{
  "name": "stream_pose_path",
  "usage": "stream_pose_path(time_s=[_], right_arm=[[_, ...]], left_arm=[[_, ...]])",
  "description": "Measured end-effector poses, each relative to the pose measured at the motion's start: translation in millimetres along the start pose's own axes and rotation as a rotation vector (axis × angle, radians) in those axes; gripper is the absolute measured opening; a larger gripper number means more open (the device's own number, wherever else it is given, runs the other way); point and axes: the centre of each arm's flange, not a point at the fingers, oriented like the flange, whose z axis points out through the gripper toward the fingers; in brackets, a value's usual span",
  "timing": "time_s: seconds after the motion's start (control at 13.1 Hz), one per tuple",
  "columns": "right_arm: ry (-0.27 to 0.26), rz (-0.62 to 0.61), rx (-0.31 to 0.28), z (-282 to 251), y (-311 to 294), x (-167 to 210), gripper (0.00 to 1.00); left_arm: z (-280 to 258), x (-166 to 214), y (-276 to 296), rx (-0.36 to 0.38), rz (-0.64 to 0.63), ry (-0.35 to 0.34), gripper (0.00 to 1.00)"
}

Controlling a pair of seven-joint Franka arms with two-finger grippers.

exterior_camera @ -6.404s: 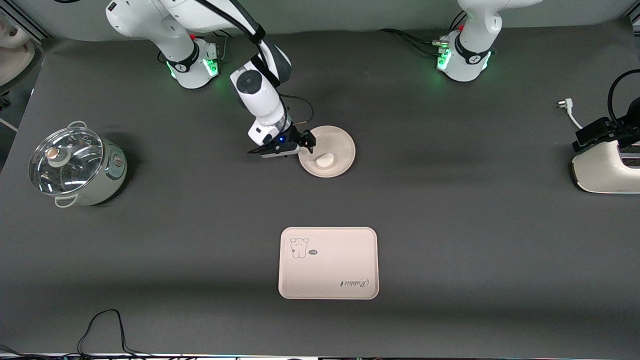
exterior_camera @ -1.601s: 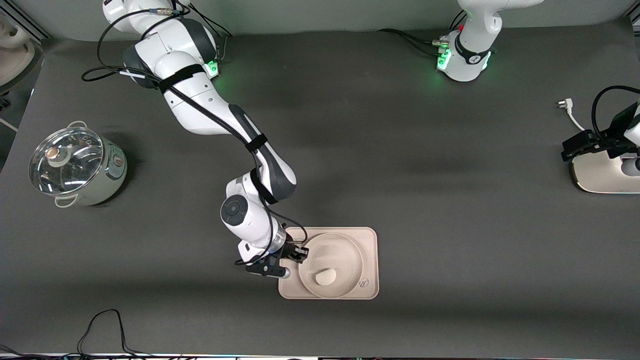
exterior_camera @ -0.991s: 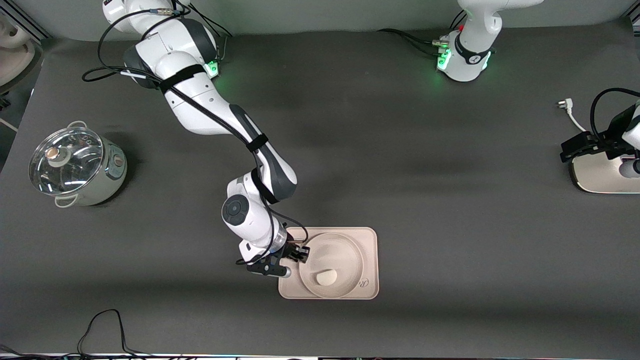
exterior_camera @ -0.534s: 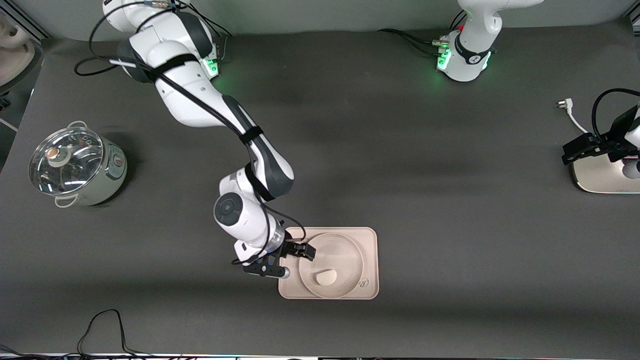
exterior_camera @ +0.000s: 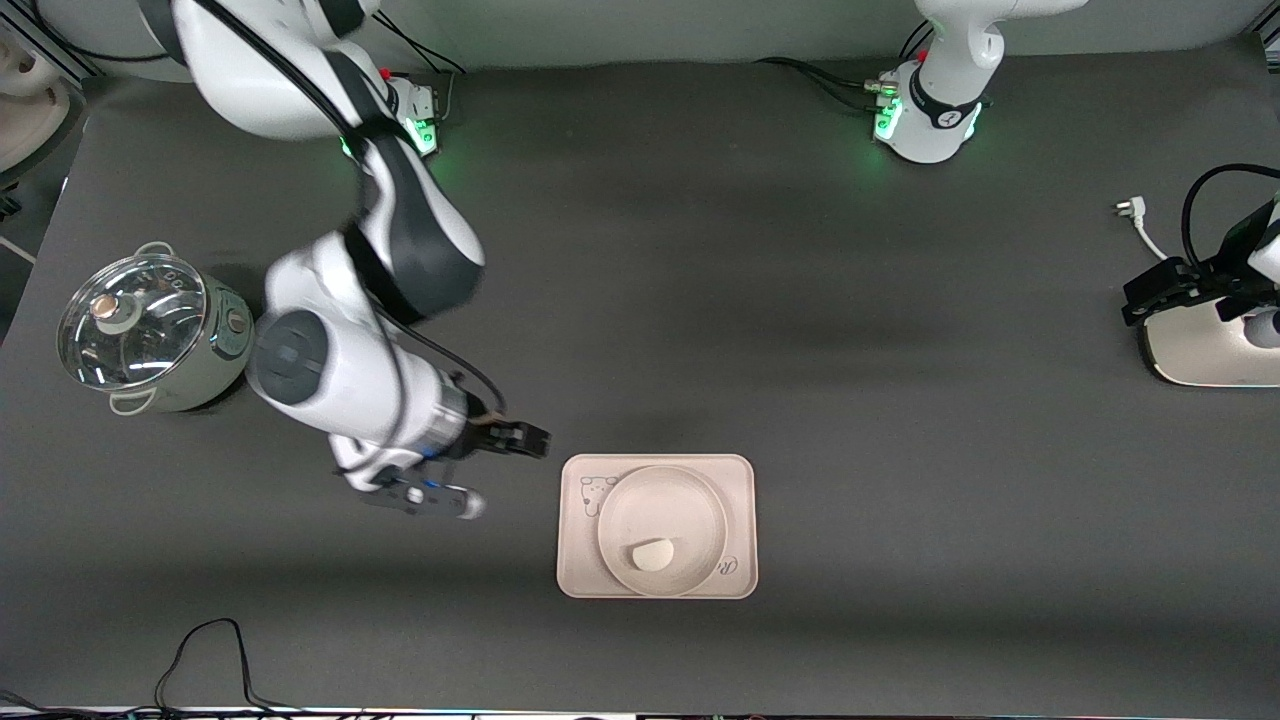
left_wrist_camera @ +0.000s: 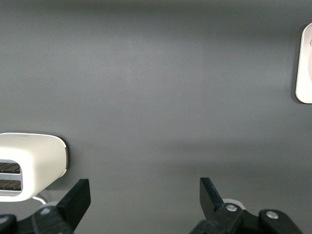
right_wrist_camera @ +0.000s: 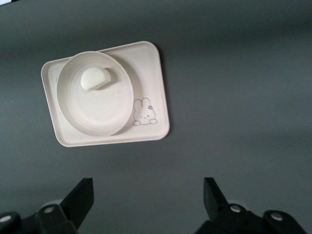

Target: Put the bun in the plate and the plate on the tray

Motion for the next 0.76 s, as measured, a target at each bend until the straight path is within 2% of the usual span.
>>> stream_pose_path(time_s=[0.15,0.53,0.76], right_arm=[[-0.014,0.023,-0.010,-49,35,-19,1.00],[-0.042,-0.053,-0.056,-155,147,-55,1.00],[-0.036,-0.148,-0.134,-181,201,-57,1.00]], left_arm=[[-2,0,0,0.000,0.000,0.004,1.00],[-2,0,0,-0.001,0.000,0.004,1.00],[-2,0,0,-0.001,0.000,0.004,1.00]])
